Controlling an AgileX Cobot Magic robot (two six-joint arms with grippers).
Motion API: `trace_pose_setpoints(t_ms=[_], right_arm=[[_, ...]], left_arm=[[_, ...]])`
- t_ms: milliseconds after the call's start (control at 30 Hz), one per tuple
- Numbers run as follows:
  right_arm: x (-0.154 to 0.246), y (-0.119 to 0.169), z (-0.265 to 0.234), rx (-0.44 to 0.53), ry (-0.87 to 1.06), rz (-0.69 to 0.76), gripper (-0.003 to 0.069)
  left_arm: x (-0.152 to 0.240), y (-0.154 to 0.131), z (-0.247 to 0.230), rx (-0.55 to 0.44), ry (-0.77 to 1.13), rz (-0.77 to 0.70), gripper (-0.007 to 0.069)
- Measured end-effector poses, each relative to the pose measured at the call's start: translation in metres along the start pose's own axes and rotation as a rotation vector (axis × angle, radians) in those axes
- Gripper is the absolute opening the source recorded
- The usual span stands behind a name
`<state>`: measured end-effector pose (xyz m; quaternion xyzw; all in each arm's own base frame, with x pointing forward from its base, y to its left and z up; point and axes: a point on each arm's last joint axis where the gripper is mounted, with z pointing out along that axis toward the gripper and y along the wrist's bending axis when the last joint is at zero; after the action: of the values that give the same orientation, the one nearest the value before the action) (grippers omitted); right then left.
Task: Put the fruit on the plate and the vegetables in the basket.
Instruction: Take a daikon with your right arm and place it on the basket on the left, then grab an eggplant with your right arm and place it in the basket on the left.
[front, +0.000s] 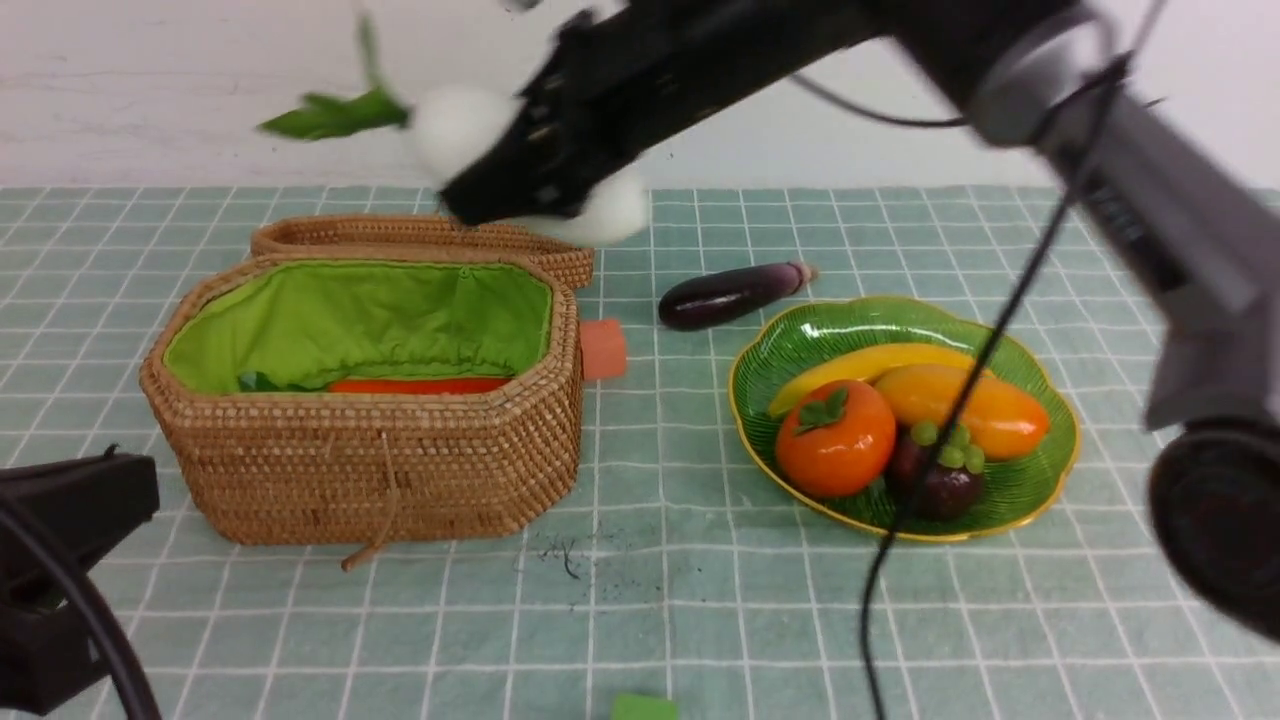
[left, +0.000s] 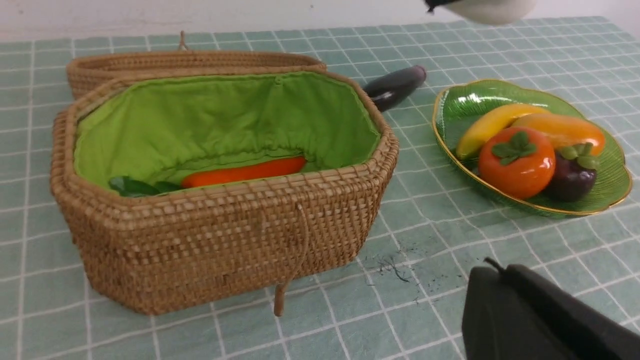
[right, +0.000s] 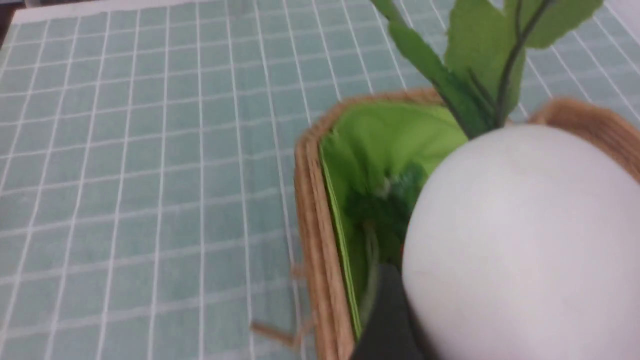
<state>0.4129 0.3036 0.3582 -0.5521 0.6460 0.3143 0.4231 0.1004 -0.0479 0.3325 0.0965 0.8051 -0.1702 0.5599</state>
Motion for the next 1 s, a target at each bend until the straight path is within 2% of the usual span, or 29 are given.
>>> trace_pose_setpoints(t_ms=[133, 300, 333, 367, 433, 500, 567, 667, 767, 867, 900, 933, 967, 1000], right_arm=[[0.016, 0.009, 0.061, 0.090, 0.009, -0.081, 0.0510], [0.036, 0.014, 0.094, 0.127, 0.080, -0.124, 0.0519], [0.035, 0.014, 0.094, 0.126, 0.081, -0.122, 0.0528], [0.035, 0.015, 0.093, 0.126, 0.088, -0.094, 0.0589], [0.031, 0.016, 0.086, 0.117, 0.099, -0.062, 0.0650], [0.021, 0.019, 0.070, 0.106, 0.122, -0.025, 0.0669], [0.007, 0.024, 0.043, 0.086, 0.166, 0.000, 0.0657], [-0.023, 0.030, -0.023, 0.133, 0.239, -0.017, 0.0556], [-0.041, 0.019, -0.094, 0.314, 0.281, -0.054, 0.0379], [-0.027, -0.013, -0.149, 0.491, 0.334, -0.025, 0.0185], [-0.021, -0.022, -0.156, 0.516, 0.347, -0.008, 0.0138], [-0.017, -0.027, -0.162, 0.532, 0.353, 0.003, 0.0127], [0.002, -0.046, -0.172, 0.562, 0.382, 0.047, 0.0059], [0.015, -0.058, -0.177, 0.572, 0.399, 0.071, 0.0029]], left_arm=[[0.000, 0.001, 0.000, -0.007, 0.002, -0.009, -0.0013], [0.002, 0.002, 0.000, -0.018, 0.024, -0.011, -0.0013], [0.002, 0.002, 0.000, -0.018, 0.024, -0.011, -0.0013], [0.003, 0.002, 0.000, -0.022, 0.030, -0.011, -0.0013], [0.003, 0.002, 0.000, -0.023, 0.032, -0.011, -0.0013], [0.003, 0.002, 0.000, -0.023, 0.032, -0.011, -0.0013], [0.003, 0.002, 0.000, -0.023, 0.033, -0.009, -0.0013], [0.003, 0.002, 0.000, -0.023, 0.033, 0.022, -0.0013], [0.003, 0.002, 0.000, -0.017, 0.033, 0.067, -0.0013], [0.002, -0.001, 0.000, 0.007, 0.024, 0.068, -0.0013], [0.002, -0.001, 0.000, 0.014, 0.023, 0.059, -0.0013], [0.002, -0.001, 0.000, 0.017, 0.021, 0.058, -0.0013], [0.002, -0.002, 0.000, 0.026, 0.018, 0.045, -0.0013], [0.002, -0.003, 0.000, 0.030, 0.019, 0.038, -0.0013]])
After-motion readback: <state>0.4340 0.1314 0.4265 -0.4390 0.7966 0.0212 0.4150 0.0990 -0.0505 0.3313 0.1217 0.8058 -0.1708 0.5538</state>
